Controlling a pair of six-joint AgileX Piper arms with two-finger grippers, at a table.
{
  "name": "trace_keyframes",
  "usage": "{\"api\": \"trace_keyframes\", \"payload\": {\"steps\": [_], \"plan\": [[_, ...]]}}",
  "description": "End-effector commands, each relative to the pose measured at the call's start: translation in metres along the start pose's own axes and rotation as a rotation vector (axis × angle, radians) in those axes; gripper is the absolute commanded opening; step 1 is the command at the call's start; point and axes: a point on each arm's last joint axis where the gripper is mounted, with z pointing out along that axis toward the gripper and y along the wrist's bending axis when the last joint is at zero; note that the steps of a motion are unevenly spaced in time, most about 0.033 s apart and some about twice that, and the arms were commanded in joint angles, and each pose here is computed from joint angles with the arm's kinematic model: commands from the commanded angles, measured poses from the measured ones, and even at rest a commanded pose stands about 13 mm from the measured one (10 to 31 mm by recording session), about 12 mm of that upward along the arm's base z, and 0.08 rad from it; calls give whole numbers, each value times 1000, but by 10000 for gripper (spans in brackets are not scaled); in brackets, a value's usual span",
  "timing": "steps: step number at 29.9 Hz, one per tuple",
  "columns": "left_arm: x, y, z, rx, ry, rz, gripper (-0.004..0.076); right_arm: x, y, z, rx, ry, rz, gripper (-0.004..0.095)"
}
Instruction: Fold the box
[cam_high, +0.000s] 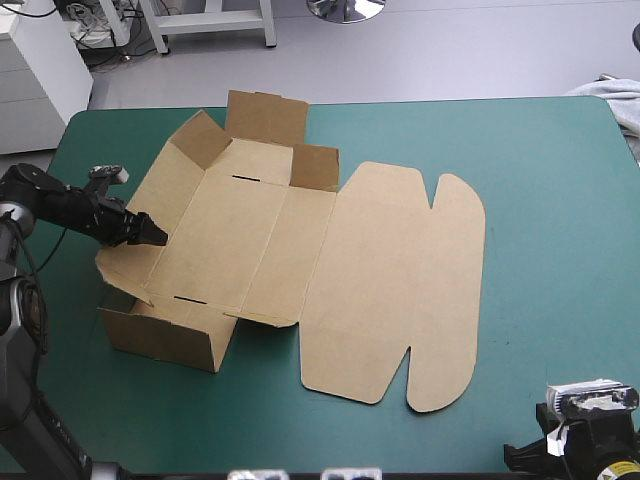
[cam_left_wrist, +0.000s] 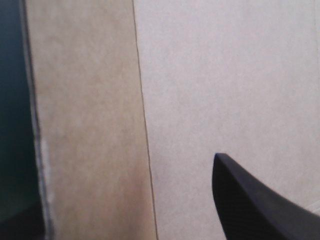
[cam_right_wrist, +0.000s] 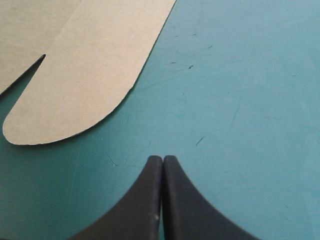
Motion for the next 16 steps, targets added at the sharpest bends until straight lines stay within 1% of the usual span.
{"api": "trace_keyframes", "payload": {"steps": [1,4,5,9,11,16], "plan": [[-13,-26,-27,31,-24,58,399,-10,-1,-3,7,-61,-6,-19],[-20,-29,-31,-26,2,72,289,-10,-1,-3,9,-61,-7,-19],[-23,-31,-33,-60,20,93,230,-10,-1,-3,9,-61,-7,-19],[-31,-40,-33,-151,81,138,76,-10,-1,-3,9,-61,-11,-19],[-33,-46,-28,-171,110,161,38,-10,-1,-3,11,-61,-11,-19],[-36,-53,-16,-177,150,178,27,-10,-1,-3,11,-61,-11,-19]]}}
